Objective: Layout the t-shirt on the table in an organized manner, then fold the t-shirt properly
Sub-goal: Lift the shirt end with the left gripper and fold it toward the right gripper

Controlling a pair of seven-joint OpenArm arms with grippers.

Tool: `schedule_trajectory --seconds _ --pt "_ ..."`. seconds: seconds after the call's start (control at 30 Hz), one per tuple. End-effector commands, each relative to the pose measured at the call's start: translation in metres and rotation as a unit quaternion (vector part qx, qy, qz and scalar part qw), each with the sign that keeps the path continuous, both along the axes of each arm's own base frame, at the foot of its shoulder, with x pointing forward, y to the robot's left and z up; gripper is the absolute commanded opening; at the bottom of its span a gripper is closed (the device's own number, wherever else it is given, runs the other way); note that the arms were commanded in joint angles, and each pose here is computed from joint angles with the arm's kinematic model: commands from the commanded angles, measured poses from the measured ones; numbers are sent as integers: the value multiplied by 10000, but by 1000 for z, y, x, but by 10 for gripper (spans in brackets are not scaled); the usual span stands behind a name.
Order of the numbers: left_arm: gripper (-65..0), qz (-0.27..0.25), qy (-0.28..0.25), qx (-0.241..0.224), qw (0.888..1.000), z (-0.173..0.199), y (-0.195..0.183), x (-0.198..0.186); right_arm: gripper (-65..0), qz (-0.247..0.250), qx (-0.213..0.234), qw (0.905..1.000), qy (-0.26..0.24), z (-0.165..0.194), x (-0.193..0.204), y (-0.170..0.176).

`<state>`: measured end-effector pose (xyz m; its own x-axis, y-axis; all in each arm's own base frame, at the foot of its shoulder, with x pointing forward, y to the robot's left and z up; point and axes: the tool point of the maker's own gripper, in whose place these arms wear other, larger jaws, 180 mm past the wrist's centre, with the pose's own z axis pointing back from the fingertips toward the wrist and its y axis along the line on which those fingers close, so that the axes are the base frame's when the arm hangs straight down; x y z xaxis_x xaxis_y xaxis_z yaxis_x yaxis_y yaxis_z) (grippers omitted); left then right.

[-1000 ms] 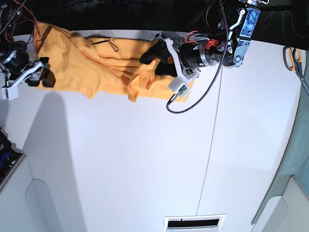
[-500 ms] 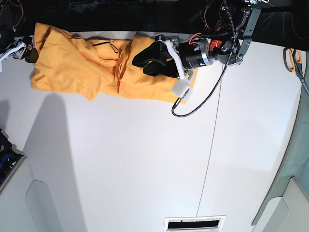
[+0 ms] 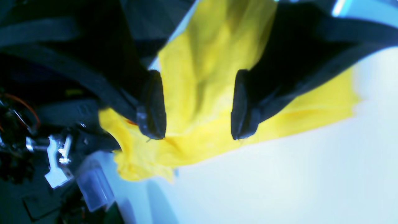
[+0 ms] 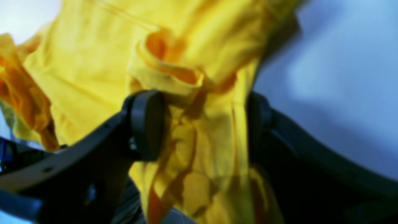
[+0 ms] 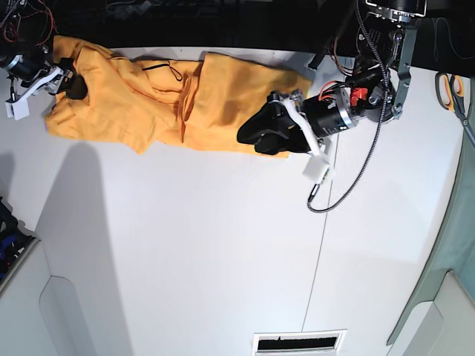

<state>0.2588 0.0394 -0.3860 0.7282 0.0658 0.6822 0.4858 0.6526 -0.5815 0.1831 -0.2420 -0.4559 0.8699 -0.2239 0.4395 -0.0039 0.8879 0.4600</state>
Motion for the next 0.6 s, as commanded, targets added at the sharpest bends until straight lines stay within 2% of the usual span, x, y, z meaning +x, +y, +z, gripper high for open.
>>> schedule_trajectory --seconds 0.0,0.03,0.07,0.17,0.2,0.4,0.57 --pt "-286 50 -284 -80 9996 14 7 9 -277 134 -68 9999 -40 4 3 -1" --pt "-286 107 -292 -14 9995 14 15 11 -299 168 -53 9998 -50 3 4 2" --pt "-286 164 -303 58 9994 13 24 12 -356 187 -59 9998 -52 3 6 3" --pt "-286 335 -357 292 9984 14 51 18 -613 187 -206 9996 -110 4 13 -1" --pt "-286 395 -376 372 9978 15 60 19 -650 205 -292 9993 -141 5 17 -4" --pt "-286 656 -330 811 9940 10 103 18 -650 315 -721 9964 -321 16 40 -23" --pt "-286 611 287 886 9938 -31 105 -7 -650 366 -906 9931 -643 40 66 -38"
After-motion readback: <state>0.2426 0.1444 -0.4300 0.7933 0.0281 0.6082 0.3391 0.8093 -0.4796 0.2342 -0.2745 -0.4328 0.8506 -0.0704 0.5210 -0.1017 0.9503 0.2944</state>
